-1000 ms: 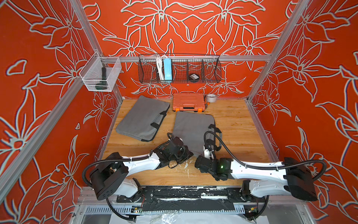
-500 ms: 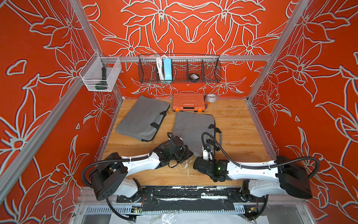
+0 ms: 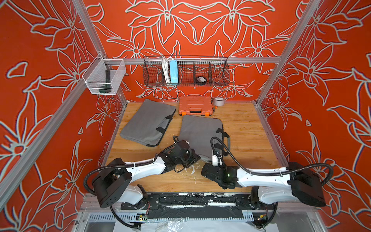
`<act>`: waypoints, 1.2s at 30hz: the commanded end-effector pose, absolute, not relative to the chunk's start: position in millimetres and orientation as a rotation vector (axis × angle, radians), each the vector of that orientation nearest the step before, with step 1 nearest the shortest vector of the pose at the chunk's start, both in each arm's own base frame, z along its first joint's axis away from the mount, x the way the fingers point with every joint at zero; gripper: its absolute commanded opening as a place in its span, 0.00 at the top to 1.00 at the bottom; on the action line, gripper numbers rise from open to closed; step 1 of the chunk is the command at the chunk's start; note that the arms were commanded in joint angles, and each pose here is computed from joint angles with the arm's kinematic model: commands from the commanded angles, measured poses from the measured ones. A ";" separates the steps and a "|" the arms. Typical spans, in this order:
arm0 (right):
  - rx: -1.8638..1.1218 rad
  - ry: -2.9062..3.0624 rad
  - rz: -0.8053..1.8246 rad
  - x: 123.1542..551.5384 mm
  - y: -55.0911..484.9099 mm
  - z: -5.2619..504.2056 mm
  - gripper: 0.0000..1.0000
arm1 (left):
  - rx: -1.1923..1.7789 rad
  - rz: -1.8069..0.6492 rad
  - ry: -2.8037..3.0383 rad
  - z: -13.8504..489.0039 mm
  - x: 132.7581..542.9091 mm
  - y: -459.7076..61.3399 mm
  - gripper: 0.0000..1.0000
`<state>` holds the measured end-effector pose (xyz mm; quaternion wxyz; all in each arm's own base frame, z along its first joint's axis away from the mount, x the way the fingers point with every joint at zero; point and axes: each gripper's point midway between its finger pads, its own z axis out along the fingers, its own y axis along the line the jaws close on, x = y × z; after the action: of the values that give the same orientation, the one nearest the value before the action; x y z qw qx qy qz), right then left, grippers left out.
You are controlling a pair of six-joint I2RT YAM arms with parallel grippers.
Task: Put the mouse into the laptop bag
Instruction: Zip the zipper on the zippered laptop bag.
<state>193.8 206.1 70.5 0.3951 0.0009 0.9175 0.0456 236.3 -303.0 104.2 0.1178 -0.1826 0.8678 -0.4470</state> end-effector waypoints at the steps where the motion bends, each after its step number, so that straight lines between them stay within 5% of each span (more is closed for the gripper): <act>1: 0.005 2.328 0.090 189.1 192.6 69.5 1.00 | -0.581 -1.298 2.411 119.3 258.1 -287.5 1.00; 10: 0.001 2.413 0.004 176.3 169.2 62.7 1.00 | -0.739 -1.157 2.369 87.6 258.6 -226.3 1.00; 18: -0.196 2.461 0.225 169.7 218.0 63.7 1.00 | -0.793 -1.111 2.322 83.5 253.6 -190.2 0.99; 23: -0.361 2.468 0.411 163.4 267.9 72.4 1.00 | -0.752 -1.198 2.305 98.9 237.9 -190.1 0.41; 24: -0.376 2.464 0.431 163.7 274.8 74.1 1.00 | -0.746 -1.232 2.312 98.2 231.8 -192.3 0.36; 36: -0.586 2.423 0.484 144.8 348.3 76.8 1.00 | -0.734 -1.516 2.325 77.4 160.3 -210.3 0.32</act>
<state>150.5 324.6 64.8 0.2800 -0.1951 0.9259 0.1620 162.8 -206.5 71.9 0.1375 -0.2361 0.8205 -0.5021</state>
